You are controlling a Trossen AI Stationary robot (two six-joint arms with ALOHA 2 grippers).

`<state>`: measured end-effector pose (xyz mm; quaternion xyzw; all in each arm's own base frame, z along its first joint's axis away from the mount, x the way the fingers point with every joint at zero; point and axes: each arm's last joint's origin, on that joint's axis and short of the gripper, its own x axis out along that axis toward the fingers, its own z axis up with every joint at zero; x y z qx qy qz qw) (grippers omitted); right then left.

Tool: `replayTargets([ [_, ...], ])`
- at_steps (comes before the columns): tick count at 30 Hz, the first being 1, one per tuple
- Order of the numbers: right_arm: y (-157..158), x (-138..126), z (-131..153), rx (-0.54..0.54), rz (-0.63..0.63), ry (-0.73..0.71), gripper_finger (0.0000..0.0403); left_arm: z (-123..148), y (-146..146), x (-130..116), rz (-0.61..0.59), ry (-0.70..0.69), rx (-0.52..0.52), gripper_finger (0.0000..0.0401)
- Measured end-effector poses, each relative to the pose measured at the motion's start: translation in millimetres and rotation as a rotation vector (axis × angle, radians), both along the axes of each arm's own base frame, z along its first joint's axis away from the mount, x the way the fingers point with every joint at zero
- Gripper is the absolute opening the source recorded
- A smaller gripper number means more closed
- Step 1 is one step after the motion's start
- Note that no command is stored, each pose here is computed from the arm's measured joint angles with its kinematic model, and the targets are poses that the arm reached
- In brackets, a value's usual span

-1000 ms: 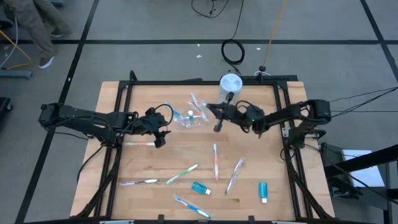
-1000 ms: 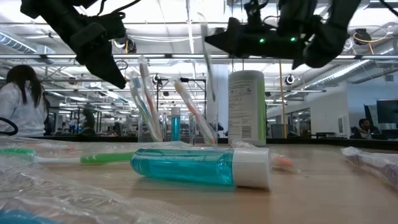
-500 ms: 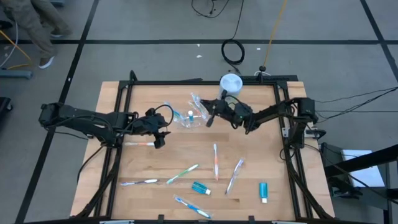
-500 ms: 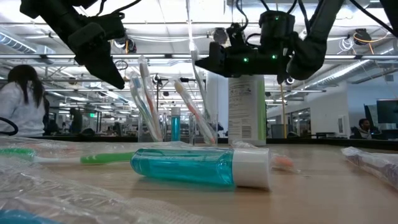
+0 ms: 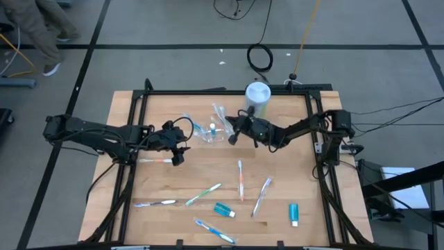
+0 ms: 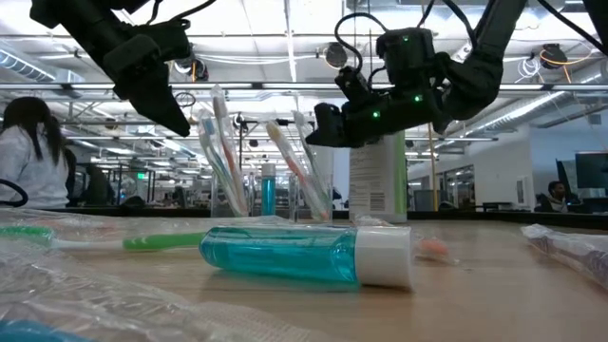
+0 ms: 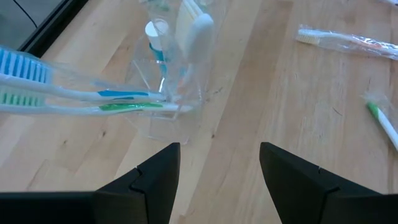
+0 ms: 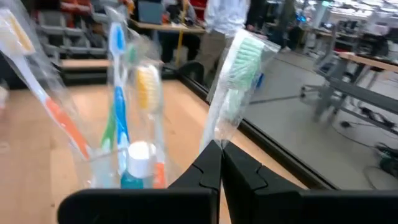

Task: Pick & Place toothbrushing station
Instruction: Put the green toothbrush into the transparent organizer, then put the blue mouthwash into the transparent organizer

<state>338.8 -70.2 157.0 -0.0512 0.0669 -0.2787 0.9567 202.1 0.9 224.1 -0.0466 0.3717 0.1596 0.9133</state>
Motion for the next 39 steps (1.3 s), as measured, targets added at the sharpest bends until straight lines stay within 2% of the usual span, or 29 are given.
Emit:
replayTargets([
  [9,18,1,-1,-0.053,-0.082,0.055,0.0000,0,0,0,0.004,-0.001,-0.003,0.0227],
  [14,24,0,-8,-0.050,-0.068,0.141,0.0000,0,0,0,0.006,-0.002,-0.004,0.0228],
  [24,25,0,-8,-0.051,-0.062,0.132,0.0004,0,0,0,0.006,-0.003,-0.005,0.0227],
  [39,42,1,10,-0.155,-0.025,0.079,0.0095,-1,0,-1,0.008,0.013,-0.007,0.0227],
])
